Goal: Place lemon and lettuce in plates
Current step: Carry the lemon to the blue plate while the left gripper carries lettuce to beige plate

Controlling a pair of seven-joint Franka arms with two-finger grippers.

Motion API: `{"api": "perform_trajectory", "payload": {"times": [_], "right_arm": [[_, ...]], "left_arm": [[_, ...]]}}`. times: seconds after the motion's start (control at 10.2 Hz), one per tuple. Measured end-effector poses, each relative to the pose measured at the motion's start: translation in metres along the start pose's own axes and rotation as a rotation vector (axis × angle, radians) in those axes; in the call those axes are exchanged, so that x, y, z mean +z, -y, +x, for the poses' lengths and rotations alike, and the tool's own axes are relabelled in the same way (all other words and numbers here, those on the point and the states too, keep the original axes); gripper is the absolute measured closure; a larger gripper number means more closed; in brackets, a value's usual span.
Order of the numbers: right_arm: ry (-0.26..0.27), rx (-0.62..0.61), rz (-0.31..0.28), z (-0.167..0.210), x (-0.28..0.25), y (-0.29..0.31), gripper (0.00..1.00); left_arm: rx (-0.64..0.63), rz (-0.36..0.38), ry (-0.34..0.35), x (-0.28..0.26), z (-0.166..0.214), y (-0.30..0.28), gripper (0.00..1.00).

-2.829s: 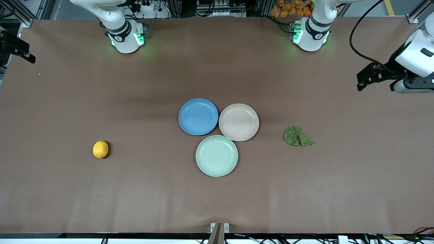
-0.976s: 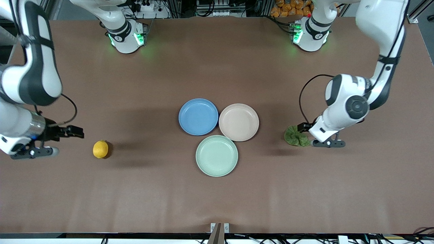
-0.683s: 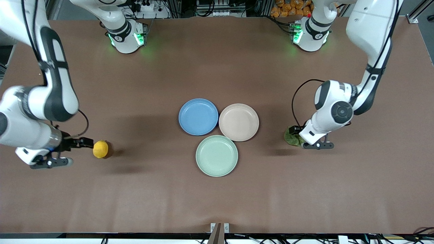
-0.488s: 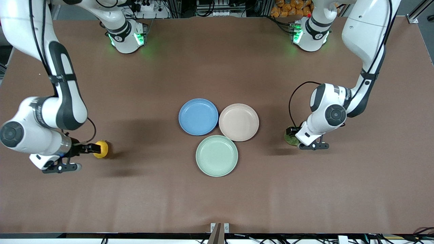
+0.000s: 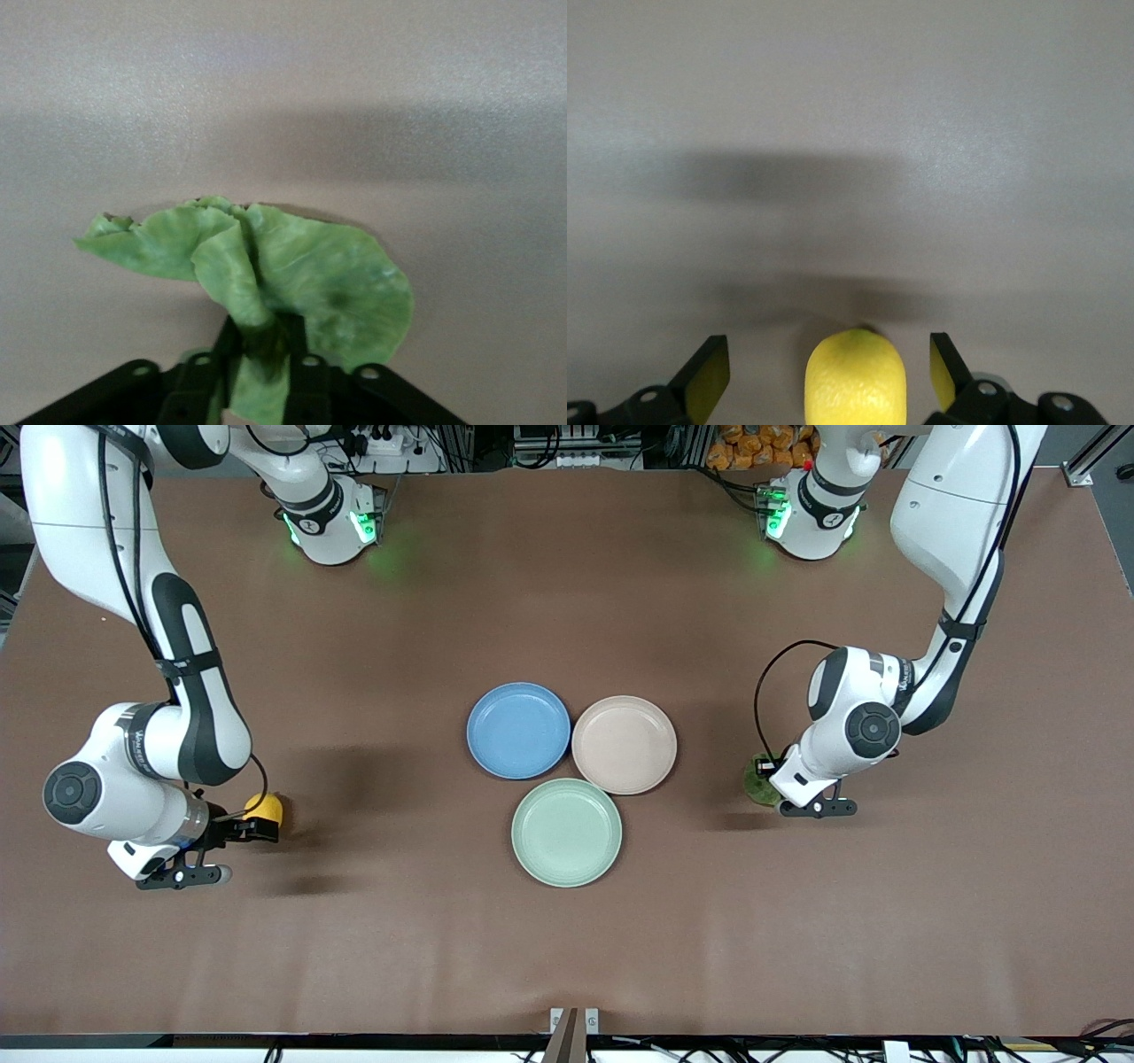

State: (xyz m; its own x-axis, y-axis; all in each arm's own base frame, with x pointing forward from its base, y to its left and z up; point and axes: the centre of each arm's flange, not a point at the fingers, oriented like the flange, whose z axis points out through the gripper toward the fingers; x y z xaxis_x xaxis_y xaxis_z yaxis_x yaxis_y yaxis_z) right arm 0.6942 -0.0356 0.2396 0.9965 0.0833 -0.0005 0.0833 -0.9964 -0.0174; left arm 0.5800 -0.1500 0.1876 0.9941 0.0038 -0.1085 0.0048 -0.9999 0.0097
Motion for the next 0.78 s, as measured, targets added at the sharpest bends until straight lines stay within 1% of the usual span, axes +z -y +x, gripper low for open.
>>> {"api": "perform_trajectory", "payload": {"times": [0.1, 0.2, 0.39, 0.59, 0.78], "right_arm": [[0.009, 0.005, -0.001, -0.001, 0.008, -0.004, 0.00], [0.024, 0.011, 0.000, -0.004, 0.017, -0.009, 0.00], [0.057, 0.023, 0.003, -0.013, 0.034, -0.016, 0.00], [0.097, 0.033, 0.011, -0.024, 0.046, -0.020, 0.00], [0.145, 0.037, 0.022, -0.031, 0.052, -0.021, 0.00]], "left_arm": [[-0.004, -0.001, -0.004, -0.001, 0.001, 0.000, 0.91], [-0.029, -0.004, -0.016, -0.007, 0.004, -0.002, 0.98], [-0.092, -0.005, -0.038, -0.033, 0.006, -0.025, 0.98], [-0.129, 0.008, -0.032, -0.085, 0.006, -0.062, 0.98], [-0.176, 0.007, -0.049, -0.128, 0.000, -0.105, 0.98]]}}
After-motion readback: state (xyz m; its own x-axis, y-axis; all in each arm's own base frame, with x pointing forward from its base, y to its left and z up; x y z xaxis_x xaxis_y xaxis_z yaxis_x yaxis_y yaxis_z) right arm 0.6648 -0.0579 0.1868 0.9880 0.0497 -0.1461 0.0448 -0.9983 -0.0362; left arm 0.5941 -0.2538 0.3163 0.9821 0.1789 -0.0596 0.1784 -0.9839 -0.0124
